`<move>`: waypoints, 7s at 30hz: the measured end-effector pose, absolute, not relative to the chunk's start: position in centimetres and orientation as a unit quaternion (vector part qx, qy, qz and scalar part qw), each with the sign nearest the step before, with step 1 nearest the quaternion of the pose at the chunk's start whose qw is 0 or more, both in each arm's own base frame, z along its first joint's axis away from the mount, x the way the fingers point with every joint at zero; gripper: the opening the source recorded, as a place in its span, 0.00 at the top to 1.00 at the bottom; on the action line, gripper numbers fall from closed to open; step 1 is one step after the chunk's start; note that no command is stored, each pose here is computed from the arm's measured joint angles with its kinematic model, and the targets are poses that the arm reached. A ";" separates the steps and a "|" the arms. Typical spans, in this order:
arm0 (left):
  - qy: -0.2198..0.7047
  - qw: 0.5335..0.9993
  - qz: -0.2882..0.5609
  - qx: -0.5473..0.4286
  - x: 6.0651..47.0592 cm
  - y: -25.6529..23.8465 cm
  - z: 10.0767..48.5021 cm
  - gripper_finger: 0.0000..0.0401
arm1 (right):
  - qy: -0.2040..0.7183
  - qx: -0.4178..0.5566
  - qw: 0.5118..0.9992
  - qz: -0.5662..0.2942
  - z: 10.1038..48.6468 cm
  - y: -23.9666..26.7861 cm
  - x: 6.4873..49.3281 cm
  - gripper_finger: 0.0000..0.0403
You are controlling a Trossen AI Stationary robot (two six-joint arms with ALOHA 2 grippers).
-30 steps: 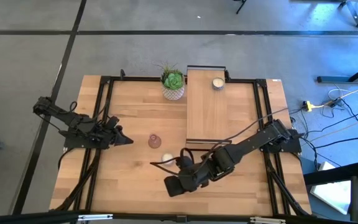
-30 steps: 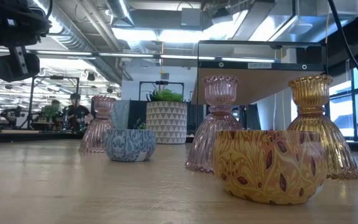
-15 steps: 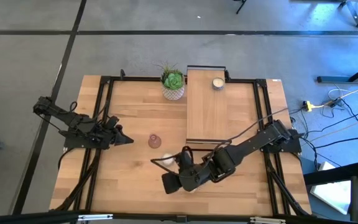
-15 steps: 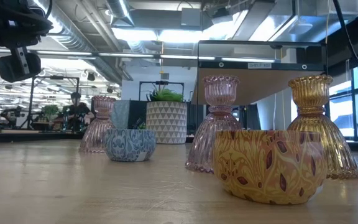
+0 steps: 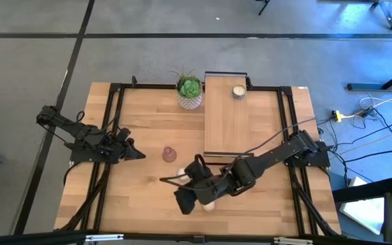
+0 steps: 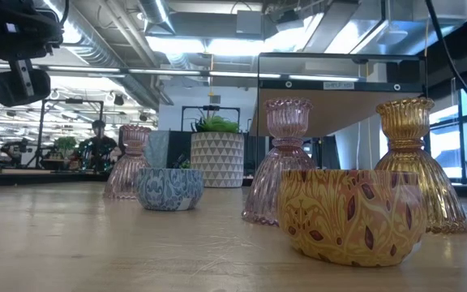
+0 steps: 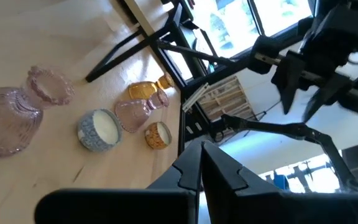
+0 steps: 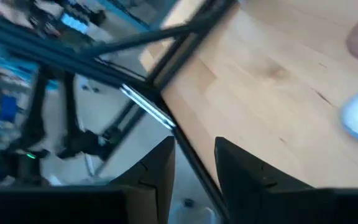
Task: Pick & Place candle stick holders
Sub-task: Put the bottom pink glass candle holder on the shelf
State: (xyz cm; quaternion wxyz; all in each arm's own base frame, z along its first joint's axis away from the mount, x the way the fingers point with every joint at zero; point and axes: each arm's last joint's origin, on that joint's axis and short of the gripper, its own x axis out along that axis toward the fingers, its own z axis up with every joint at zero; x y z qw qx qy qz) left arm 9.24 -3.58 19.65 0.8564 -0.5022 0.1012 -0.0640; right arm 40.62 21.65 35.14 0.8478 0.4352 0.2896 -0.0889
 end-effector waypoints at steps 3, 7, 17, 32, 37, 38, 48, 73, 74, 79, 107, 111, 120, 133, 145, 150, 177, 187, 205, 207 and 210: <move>0.101 0.858 -0.064 -0.499 9.2 -3.6 19.7 0.98 | 0.264 0.423 0.864 -0.071 35.7 21.5 41.1 0.71; 0.099 0.862 -0.062 -0.493 9.2 -3.6 19.7 0.98 | 0.257 0.418 0.869 -0.062 35.9 20.5 41.8 0.71; 0.101 0.866 -0.061 -0.486 9.2 -3.6 19.6 0.98 | 0.384 0.419 0.812 -0.134 31.2 20.1 42.1 0.71; 0.111 0.867 -0.056 -0.482 9.4 -3.6 19.4 0.98 | 0.532 0.478 0.649 -0.259 25.0 18.6 42.5 0.67; 0.111 0.867 -0.056 -0.482 9.4 -3.6 19.4 0.98 | 0.542 0.482 0.643 -0.246 26.1 18.0 42.3 0.64; 0.111 0.867 -0.055 -0.482 9.4 -3.6 19.4 0.98 | 0.549 0.482 0.638 -0.246 26.3 18.0 42.2 0.64; 0.108 0.868 -0.051 -0.482 9.4 -3.6 19.4 0.98 | 0.598 0.451 0.595 -0.291 29.0 17.0 40.1 0.60; 0.104 0.869 -0.044 -0.482 9.5 -3.6 19.4 0.98 | 0.657 0.393 0.601 -0.228 30.2 22.8 36.0 0.57; 0.103 0.869 -0.043 -0.482 9.5 -3.6 19.4 0.98 | 0.657 0.388 0.611 -0.211 30.2 23.5 35.8 0.57; 0.098 0.871 -0.036 -0.479 9.5 -3.5 19.4 0.98 | 0.642 0.397 0.613 -0.235 30.2 25.8 34.3 0.57; 0.106 0.873 -0.037 -0.475 9.6 -3.6 19.4 0.98 | 0.623 0.332 0.682 -0.190 26.8 20.6 40.6 0.57; 0.113 0.870 -0.039 -0.478 9.7 -3.7 19.3 0.98 | 0.633 0.284 0.705 -0.148 26.6 19.5 41.2 0.57; 0.120 0.869 -0.042 -0.478 9.7 -3.7 19.2 0.98 | 0.627 0.085 0.773 -0.041 26.6 20.3 40.8 0.57; 0.115 0.870 -0.036 -0.478 9.7 -3.7 19.2 0.98 | 0.620 0.015 0.783 -0.041 25.6 21.0 40.9 0.57; 0.116 0.871 -0.036 -0.476 9.7 -3.7 19.2 0.98 | 0.650 0.000 0.758 -0.053 23.3 21.2 41.2 0.57; 0.114 0.871 -0.033 -0.476 9.7 -3.7 19.2 0.98 | 0.656 -0.009 0.749 -0.093 23.1 20.8 40.9 0.57; 0.109 0.872 -0.025 -0.477 9.7 -3.6 19.2 0.98 | 0.665 0.054 0.736 -0.117 20.8 20.5 41.2 0.58; 0.105 0.873 -0.018 -0.477 9.7 -3.6 19.2 0.98 | 0.664 0.059 0.736 -0.120 20.8 20.5 41.2 0.67; 0.105 0.871 -0.018 -0.480 9.7 -3.6 19.2 0.98 | 0.658 0.074 0.738 -0.129 20.8 20.2 41.5 0.83; 0.105 0.871 -0.018 -0.480 9.7 -3.6 19.2 0.98 | 0.658 0.077 0.738 -0.131 20.8 20.2 41.6 0.85; 0.105 0.871 -0.018 -0.480 9.7 -3.6 19.2 0.98 | 0.656 0.084 0.737 -0.138 20.8 20.2 41.6 0.87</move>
